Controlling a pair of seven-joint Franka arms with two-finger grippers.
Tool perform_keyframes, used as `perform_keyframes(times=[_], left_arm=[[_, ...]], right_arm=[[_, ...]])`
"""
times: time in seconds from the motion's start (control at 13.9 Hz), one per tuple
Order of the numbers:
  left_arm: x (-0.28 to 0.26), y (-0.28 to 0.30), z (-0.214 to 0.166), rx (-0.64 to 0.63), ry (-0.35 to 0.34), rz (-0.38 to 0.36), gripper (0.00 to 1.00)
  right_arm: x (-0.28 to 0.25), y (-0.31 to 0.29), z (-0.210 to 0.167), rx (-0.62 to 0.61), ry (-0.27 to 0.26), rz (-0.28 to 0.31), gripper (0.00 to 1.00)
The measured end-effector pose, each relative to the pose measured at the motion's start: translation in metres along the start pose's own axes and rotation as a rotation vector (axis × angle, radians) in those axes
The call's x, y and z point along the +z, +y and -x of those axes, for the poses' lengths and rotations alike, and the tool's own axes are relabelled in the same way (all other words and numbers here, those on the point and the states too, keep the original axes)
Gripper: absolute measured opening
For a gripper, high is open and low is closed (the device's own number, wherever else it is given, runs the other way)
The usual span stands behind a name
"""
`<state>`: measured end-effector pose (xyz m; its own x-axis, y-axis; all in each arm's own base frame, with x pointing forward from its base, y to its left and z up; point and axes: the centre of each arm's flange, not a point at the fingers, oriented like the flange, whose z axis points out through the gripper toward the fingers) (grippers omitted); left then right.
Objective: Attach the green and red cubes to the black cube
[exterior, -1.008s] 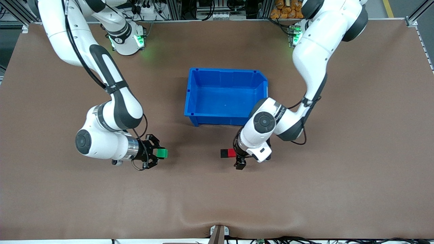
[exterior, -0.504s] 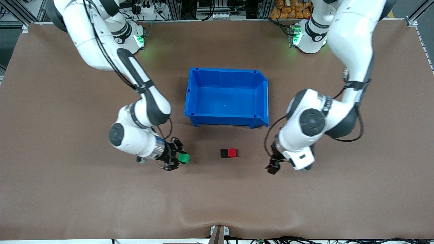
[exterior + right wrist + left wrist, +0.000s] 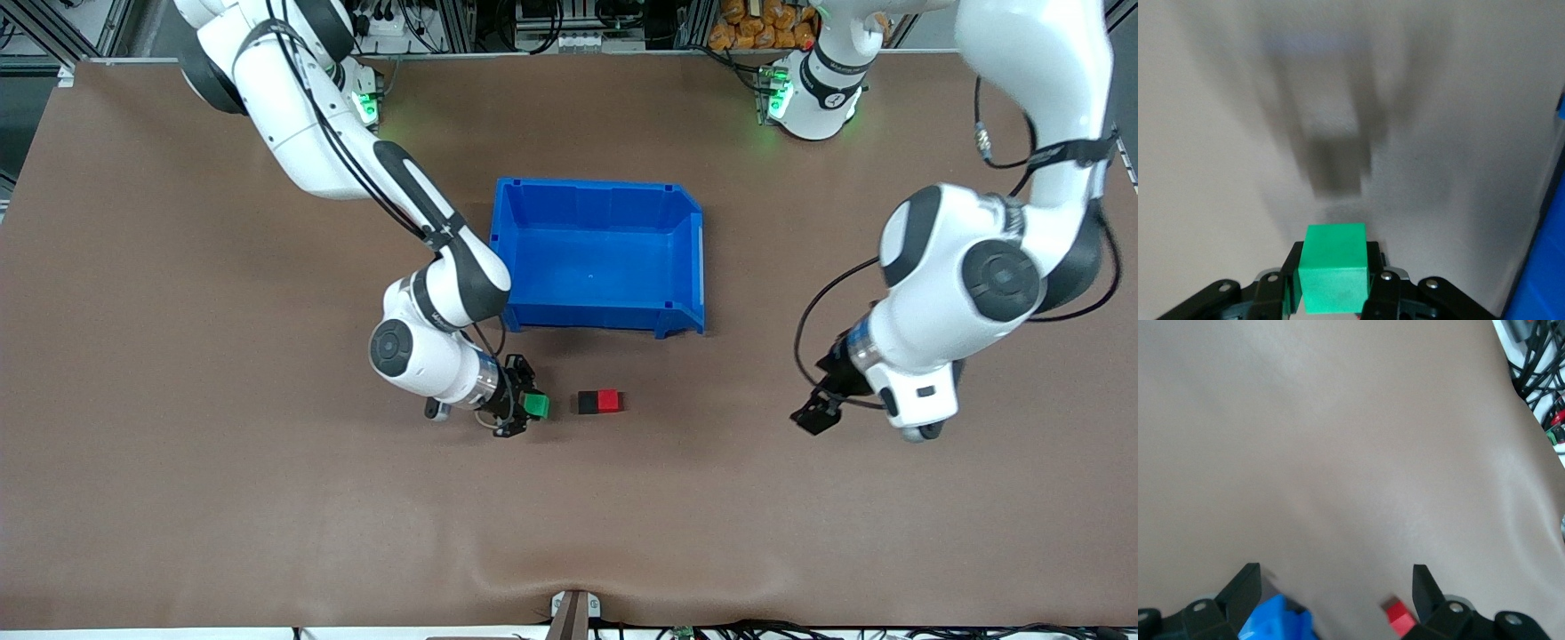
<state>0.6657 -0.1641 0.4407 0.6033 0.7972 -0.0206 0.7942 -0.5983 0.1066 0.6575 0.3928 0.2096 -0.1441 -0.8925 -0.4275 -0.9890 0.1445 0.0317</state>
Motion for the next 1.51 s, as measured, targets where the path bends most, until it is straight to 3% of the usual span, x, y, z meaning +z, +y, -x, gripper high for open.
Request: perform_keyframes(times=[0.36,1.01,1.22,1.44,1.51], left_arm=[[-0.053,-0.037,-0.026,0.143,0.004,0.024,1.0],[-0.137,-0.079,-0.024,0.415,0.029,0.012,1.0],[-0.164,-0.091,-0.017,0.479,0.037,0.014,1.0],[-0.179,-0.106,-0.008,0.601,0.007,-0.022,1.0],[-0.182,-0.111,-0.006,0.654,-0.009,-0.037,1.0]], right_arm=[[0.012,0.01,0.019,0.003,-0.009,-0.004,0.4],[0.049,0.018,0.02,-0.005,-0.009,-0.054,0.4],[0.052,0.018,0.019,-0.004,-0.008,-0.057,0.65],[0.045,0.01,0.019,-0.005,-0.01,-0.078,0.96],[0.039,0.007,0.02,-0.005,-0.015,-0.087,1.0]])
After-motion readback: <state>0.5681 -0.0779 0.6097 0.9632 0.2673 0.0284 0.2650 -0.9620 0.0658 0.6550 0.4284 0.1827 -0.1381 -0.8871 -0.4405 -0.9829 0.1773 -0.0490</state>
